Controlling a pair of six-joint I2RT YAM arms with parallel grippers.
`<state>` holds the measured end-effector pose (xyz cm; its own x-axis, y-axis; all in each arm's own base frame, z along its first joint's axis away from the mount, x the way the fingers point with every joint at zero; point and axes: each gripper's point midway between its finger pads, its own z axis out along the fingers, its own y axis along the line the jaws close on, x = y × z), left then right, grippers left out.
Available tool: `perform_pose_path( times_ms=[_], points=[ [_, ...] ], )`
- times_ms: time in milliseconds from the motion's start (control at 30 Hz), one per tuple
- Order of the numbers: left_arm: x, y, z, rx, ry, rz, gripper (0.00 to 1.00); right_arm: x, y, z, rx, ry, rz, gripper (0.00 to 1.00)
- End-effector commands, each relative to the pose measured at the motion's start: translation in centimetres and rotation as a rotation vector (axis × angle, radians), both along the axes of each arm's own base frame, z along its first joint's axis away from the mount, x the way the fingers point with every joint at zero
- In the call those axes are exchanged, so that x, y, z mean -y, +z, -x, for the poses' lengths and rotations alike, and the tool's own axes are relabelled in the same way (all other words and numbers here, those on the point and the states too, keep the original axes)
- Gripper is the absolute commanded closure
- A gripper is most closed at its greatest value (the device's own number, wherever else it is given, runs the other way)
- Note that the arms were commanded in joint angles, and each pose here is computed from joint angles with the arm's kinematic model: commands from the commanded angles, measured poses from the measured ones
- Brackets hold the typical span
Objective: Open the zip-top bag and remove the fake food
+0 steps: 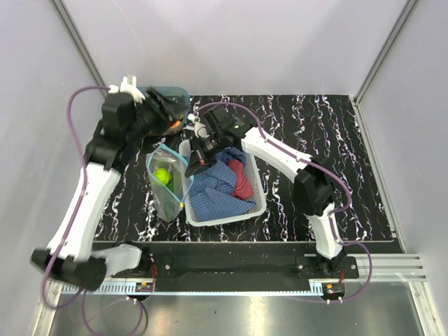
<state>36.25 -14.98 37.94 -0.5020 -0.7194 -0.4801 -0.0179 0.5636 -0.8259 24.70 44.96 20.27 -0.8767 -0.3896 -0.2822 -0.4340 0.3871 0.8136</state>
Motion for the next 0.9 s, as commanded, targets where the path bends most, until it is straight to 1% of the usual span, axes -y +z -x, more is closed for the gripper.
perform_pose_path(
  times_ms=[0,33,100,133,167,200,300,367,400,433,467,500,533,567,600,667,767,800,867],
  points=[
    [1.8,-2.9,5.7,0.021,-0.125,-0.195,0.51,-1.3,2.6,0.8,0.031,0.037,-0.035,1.0],
    [0.6,-4.2,7.2,-0.02,-0.096,-0.252,0.6,-1.5,2.7,0.8,0.03,0.04,-0.034,1.0],
    [-0.4,-5.5,8.6,-0.035,-0.094,-0.347,0.64,-1.7,3.3,0.8,0.033,0.039,-0.04,1.0],
    [-1.6,-6.3,9.5,-0.061,-0.068,-0.401,0.66,-1.9,3.1,0.8,0.031,0.042,-0.039,1.0],
    [-2.1,-7.0,9.9,-0.076,-0.071,-0.433,0.7,-2.0,3.3,0.9,0.033,0.046,-0.042,1.0],
    [-2.4,-7.5,10.1,-0.074,-0.089,-0.479,0.72,-2.1,3.4,1.0,0.03,0.047,-0.04,1.0],
    [-2.8,-9.5,10.6,-0.112,-0.135,-0.554,0.73,-2.5,3.3,1.4,0.029,0.061,-0.036,1.0],
    [-2.8,-11.4,10.6,-0.194,-0.169,-0.597,0.75,-2.6,3.3,1.5,0.031,0.064,-0.03,1.0],
    [-3.0,-12.5,10.3,-0.24,-0.166,-0.621,0.79,-2.7,3.3,1.6,0.03,0.066,-0.029,1.0],
    [-3.5,-13.4,10.7,-0.289,-0.161,-0.645,0.81,-2.7,3.2,1.5,0.031,0.065,-0.027,1.0],
    [-3.9,-13.9,10.8,-0.317,-0.154,-0.662,0.85,-2.6,3.3,1.4,0.033,0.06,-0.024,1.0],
    [-4.1,-14.5,11.2,-0.345,-0.158,-0.68,0.86,-2.6,3.2,1.5,0.029,0.062,-0.019,1.0],
    [-4.2,-14.6,11.3,-0.345,-0.161,-0.68,0.86,-2.6,3.3,1.5,0.032,0.061,-0.02,1.0],
    [-4.1,-14.5,11.5,-0.338,-0.164,-0.672,0.9,-2.6,3.2,1.5,0.033,0.061,-0.019,1.0],
    [-4.2,-14.7,12.0,-0.334,-0.169,-0.666,0.95,-2.5,3.2,1.6,0.031,0.06,-0.019,1.0],
    [-4.2,-14.7,12.5,-0.329,-0.179,-0.66,0.96,-2.5,3.0,1.5,0.029,0.059,-0.012,1.0],
    [-4.6,-14.3,13.6,-0.297,-0.173,-0.648,0.93,-2.6,2.9,1.5,0.026,0.059,-0.011,1.0],
    [-4.6,-14.6,13.7,-0.299,-0.176,-0.649,0.92,-2.6,2.9,1.5,0.024,0.06,-0.012,1.0],
    [-4.8,-16.2,14.1,-0.347,-0.191,-0.668,0.86,-2.7,3.2,1.5,0.027,0.062,-0.019,1.0]
  ],
)
